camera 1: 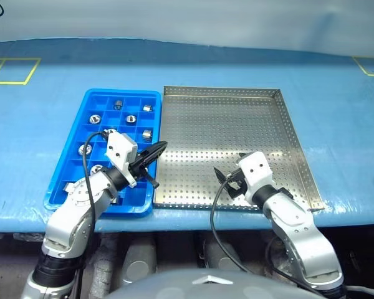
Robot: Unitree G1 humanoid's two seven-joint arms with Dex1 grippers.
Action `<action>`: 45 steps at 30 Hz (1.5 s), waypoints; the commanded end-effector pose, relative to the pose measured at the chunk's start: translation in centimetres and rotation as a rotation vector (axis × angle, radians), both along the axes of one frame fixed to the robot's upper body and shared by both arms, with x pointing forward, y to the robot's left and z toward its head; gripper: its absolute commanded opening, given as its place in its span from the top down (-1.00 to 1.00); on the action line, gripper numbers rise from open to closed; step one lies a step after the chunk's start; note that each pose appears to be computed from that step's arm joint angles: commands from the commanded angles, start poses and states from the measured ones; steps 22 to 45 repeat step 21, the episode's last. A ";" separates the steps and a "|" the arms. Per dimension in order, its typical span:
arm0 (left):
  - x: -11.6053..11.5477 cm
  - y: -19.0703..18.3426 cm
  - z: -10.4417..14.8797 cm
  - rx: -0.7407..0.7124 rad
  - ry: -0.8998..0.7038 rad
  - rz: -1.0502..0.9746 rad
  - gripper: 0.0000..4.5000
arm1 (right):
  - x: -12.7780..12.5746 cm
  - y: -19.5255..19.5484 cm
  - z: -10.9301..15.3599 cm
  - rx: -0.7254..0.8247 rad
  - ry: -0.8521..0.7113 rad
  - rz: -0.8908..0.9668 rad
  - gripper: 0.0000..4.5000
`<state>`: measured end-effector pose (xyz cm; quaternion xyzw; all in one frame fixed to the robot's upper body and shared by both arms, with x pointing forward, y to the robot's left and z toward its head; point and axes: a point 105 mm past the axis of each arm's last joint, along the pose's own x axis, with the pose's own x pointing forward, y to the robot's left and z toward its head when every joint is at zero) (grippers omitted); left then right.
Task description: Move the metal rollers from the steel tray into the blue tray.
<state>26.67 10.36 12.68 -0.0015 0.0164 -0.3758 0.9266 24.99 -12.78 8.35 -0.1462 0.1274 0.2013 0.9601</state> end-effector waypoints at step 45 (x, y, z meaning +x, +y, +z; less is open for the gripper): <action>1.1 0.1 1.7 -0.071 -0.194 0.124 1.00 | 0.8 1.7 1.3 0.115 -0.131 -0.032 -0.98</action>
